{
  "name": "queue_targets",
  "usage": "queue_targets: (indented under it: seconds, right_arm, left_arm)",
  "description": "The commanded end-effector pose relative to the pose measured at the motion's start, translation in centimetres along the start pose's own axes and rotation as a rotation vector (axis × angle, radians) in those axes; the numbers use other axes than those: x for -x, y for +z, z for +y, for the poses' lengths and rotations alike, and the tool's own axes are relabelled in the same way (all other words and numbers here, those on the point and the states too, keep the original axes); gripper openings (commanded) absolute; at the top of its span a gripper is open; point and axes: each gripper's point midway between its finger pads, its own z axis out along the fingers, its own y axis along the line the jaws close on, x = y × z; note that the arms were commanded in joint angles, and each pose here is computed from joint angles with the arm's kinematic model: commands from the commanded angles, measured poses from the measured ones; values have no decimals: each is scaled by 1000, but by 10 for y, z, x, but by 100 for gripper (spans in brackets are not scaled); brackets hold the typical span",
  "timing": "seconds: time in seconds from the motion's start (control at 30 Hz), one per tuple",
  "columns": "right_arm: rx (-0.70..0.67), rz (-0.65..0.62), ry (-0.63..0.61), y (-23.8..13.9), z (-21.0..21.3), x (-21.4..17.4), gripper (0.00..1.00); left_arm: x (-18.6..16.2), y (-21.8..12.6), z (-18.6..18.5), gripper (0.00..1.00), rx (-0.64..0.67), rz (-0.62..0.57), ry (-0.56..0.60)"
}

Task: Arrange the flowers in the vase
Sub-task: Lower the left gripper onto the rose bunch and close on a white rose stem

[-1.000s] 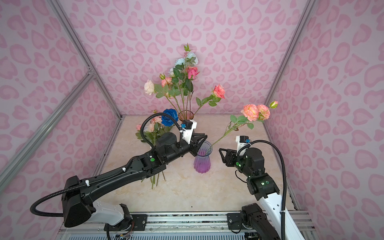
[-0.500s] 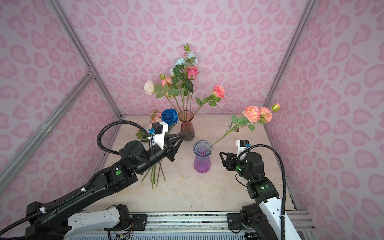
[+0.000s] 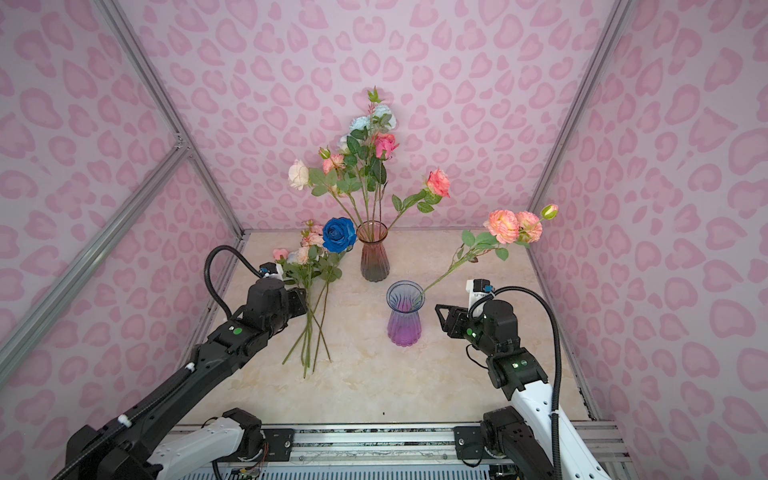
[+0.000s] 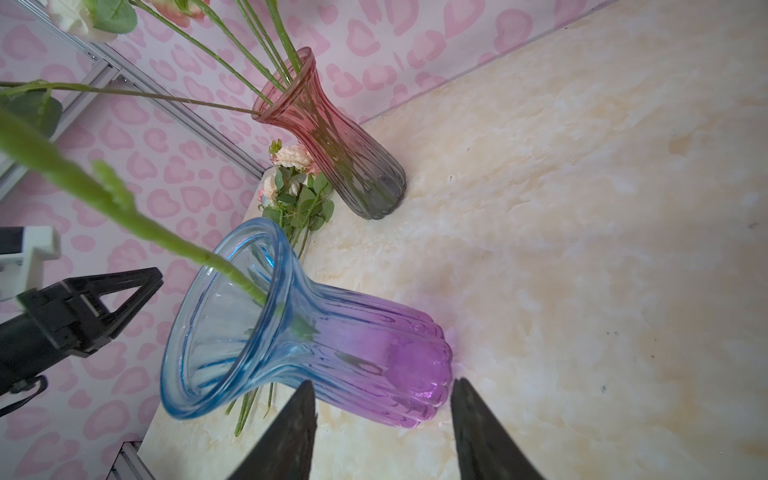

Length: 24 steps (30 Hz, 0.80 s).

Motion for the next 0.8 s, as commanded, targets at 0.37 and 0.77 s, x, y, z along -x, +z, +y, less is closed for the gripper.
queue_targets:
  seconds: [0.37, 0.77]
  right_arm:
    - [-3, -25, -20, 2, -6, -3, 54]
    - [-13, -7, -34, 10, -10, -7, 54]
  left_arm:
    - [-12, 149, 34, 23, 174, 272, -63]
    - [-20, 159, 66, 20, 260, 288, -45]
